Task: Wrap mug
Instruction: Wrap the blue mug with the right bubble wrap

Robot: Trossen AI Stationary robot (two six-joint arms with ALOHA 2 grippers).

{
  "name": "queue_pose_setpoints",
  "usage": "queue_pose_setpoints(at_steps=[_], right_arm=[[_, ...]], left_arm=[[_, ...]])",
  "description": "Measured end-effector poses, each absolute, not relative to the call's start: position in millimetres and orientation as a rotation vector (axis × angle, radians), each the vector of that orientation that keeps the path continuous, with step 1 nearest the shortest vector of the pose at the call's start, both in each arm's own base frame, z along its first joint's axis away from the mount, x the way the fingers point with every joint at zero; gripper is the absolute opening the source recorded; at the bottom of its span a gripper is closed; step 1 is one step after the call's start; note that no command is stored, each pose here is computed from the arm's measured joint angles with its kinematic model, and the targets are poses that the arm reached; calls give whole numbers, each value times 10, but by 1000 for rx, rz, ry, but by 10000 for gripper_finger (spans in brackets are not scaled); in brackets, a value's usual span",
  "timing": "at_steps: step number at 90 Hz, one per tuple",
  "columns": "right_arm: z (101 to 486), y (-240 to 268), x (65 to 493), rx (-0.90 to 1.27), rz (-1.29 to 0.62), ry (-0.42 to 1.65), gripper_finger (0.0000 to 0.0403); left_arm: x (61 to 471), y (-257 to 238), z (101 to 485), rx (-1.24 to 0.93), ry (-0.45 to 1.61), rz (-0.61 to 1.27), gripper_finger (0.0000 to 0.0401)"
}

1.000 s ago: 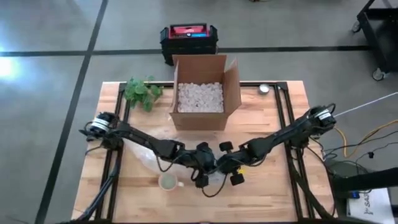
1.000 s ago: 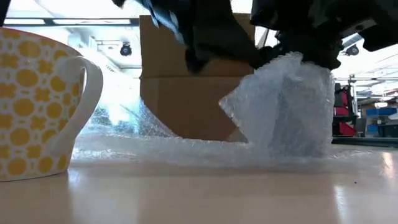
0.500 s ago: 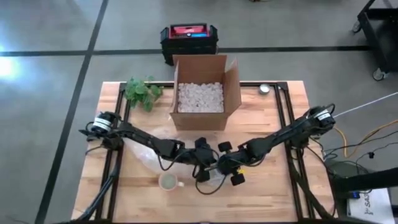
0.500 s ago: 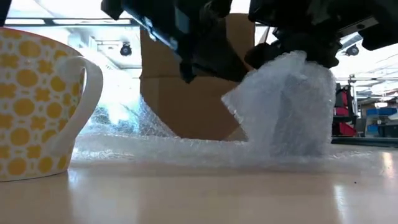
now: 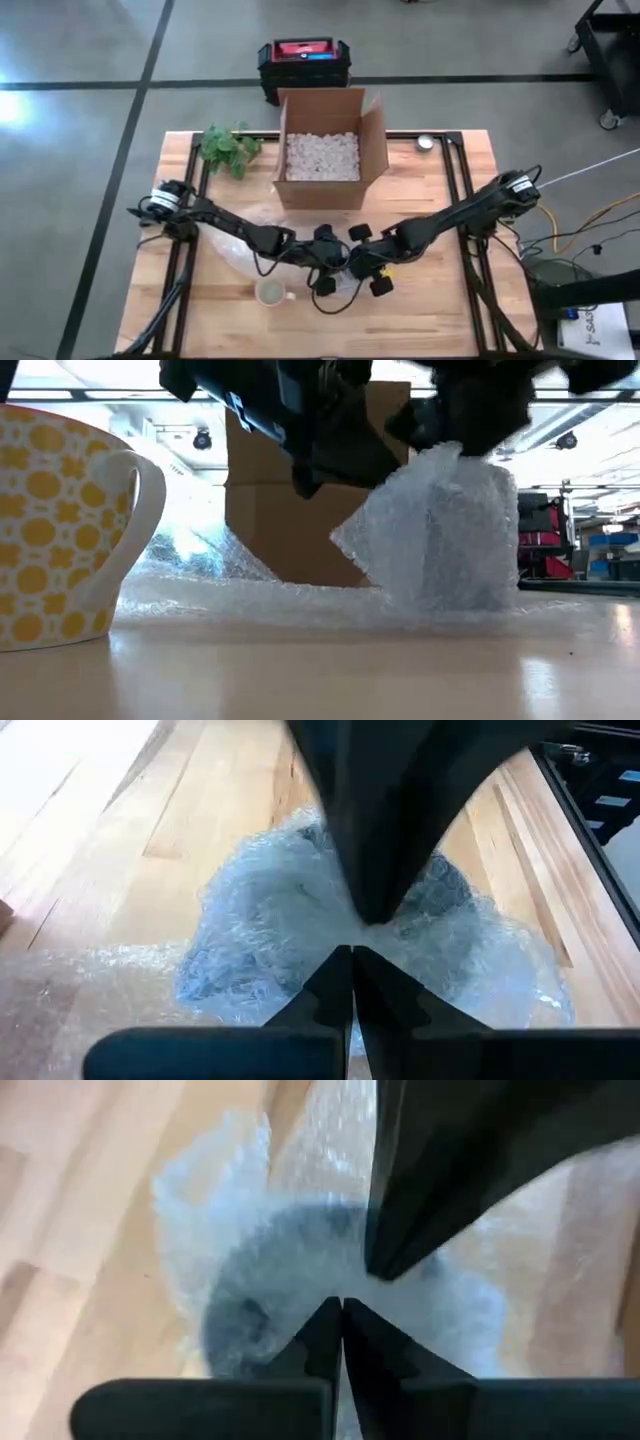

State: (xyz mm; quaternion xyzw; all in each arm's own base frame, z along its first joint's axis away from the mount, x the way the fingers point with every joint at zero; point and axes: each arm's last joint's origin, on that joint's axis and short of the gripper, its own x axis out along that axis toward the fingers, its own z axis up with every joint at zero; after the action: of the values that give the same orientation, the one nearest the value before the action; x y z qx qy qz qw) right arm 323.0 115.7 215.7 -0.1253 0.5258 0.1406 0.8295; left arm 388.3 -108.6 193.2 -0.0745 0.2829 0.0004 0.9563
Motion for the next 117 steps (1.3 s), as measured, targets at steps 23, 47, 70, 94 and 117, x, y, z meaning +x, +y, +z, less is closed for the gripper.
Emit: queue_pose_setpoints(at_steps=[23,47,70,94,117], right_arm=[[2154,1228,3267,-232,405,1018,0],[1613,1108,3300,-221,368,1122,0],[1525,1028,3267,-202,343,1122,0],[2031,1046,3253,-204,352,1052,0],[2195,971,3183,-251,245,1026,0]], left_arm=[[3884,-1087,1934,-152,572,1,0],[3888,-1088,1938,-156,565,-1,0],[3893,-1085,1941,-153,558,-2,0],[3891,-1088,1939,-155,560,-8,0],[3891,-1091,1940,-155,559,-10,0]])
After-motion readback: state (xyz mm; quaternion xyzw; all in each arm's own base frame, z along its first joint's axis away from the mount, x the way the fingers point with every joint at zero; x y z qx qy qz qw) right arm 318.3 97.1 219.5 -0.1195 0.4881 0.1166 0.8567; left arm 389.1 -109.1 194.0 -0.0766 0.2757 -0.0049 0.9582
